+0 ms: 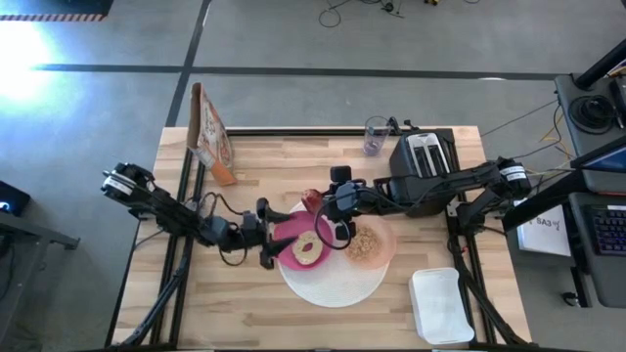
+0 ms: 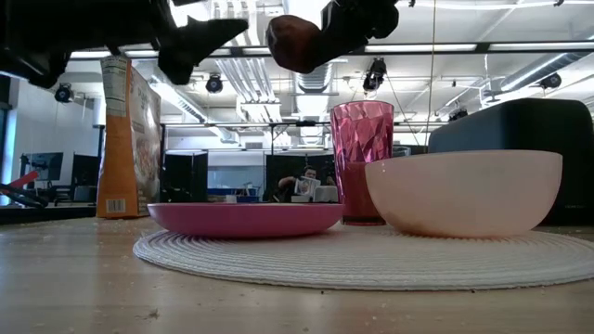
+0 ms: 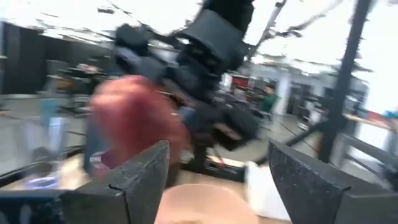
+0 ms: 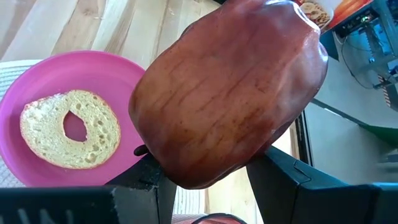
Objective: Arrange a breakfast setting
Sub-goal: Put the apple from the white bin on the white placemat beside the red cup
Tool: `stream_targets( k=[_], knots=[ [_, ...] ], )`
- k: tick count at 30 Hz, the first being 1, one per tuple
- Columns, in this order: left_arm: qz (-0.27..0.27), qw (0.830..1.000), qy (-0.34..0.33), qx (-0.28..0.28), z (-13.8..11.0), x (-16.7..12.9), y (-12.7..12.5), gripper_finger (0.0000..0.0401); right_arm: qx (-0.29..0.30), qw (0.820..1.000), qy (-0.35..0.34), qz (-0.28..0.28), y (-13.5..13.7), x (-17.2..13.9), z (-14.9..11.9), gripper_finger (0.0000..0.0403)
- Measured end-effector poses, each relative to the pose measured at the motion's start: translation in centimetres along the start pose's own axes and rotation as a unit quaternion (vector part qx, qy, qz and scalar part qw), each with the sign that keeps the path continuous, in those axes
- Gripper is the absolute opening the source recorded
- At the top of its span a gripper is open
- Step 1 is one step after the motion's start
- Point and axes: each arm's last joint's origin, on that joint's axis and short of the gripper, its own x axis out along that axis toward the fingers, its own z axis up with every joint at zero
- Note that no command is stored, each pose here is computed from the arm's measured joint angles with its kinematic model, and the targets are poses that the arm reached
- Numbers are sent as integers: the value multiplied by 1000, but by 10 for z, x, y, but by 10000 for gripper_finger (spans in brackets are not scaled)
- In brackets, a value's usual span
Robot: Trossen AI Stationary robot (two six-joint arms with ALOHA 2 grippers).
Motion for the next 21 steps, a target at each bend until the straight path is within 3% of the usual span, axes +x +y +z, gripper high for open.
stream_targets(
  k=[2, 9, 16, 21],
  knots=[
    [-19, 1000, 18, 10, -1, 6, -5, 269, 2, 1000, 0, 0, 0, 0, 0, 155],
    [14, 999, 9, 35, -2, 1, 7, 288, 4, 1000, 0, 1, 0, 0, 0, 155],
    [4, 996, -18, 82, 2, 2, 16, 288, 6, 998, -46, 47, 1, 0, 6, 155],
    [-14, 996, -22, 82, 3, 6, 21, 288, 6, 993, -79, 87, 3, -1, 11, 155]
  ],
)
